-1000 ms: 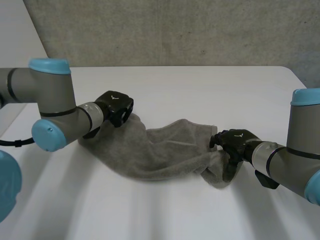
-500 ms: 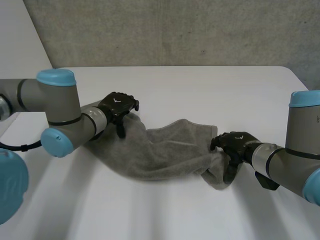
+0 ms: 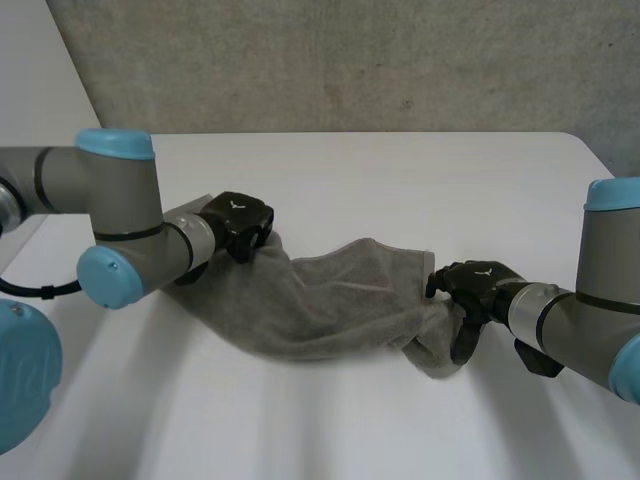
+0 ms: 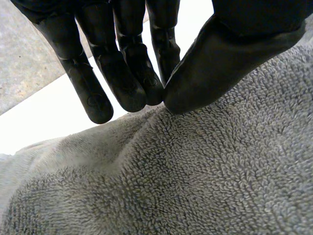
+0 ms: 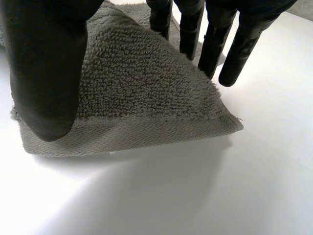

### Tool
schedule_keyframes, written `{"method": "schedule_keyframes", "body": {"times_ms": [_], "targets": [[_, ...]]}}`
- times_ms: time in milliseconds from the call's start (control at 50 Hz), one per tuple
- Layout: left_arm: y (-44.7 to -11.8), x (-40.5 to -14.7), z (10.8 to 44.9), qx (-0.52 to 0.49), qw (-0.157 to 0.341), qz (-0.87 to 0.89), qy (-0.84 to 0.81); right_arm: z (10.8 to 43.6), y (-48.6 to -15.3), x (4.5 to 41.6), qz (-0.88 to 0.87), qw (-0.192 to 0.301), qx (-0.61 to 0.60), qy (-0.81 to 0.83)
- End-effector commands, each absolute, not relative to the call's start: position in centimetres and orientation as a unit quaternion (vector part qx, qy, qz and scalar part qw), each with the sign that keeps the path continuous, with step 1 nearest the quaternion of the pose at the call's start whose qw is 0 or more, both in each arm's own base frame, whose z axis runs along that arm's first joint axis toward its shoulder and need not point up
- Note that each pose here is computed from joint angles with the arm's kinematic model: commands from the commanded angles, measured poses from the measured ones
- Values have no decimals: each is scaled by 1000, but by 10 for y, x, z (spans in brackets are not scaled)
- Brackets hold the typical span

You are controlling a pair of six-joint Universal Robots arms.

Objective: Fold the towel.

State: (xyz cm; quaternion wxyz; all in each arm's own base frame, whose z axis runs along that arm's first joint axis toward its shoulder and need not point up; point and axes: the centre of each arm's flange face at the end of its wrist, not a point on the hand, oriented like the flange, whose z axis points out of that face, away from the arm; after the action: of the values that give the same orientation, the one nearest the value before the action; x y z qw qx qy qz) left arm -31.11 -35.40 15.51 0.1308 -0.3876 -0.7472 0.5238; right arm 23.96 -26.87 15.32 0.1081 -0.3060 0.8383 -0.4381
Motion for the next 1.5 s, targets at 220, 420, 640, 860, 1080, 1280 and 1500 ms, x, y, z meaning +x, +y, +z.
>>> {"method": "schedule_keyframes", "body": {"times_ms": [220,420,640,860,1080,1280,1500], "targets": [[-312,-266,176,-365,127,466,-796,168,-277,222,-449,90,-300,837],[-255,-224,170,-341,164,425,-822,169,-261,219,-404,68,-365,836],[-224,-211,166,-332,186,427,-820,170,-257,223,-404,74,-373,832],[-246,-210,174,-334,169,481,-793,168,-255,224,-400,80,-372,834],[-286,-230,190,-359,163,535,-748,164,-255,223,-405,79,-372,832],[-301,-249,170,-440,133,526,-716,161,-254,223,-404,79,-372,832],[-270,-242,152,-535,110,439,-713,158,-254,223,-400,79,-372,834]]}}
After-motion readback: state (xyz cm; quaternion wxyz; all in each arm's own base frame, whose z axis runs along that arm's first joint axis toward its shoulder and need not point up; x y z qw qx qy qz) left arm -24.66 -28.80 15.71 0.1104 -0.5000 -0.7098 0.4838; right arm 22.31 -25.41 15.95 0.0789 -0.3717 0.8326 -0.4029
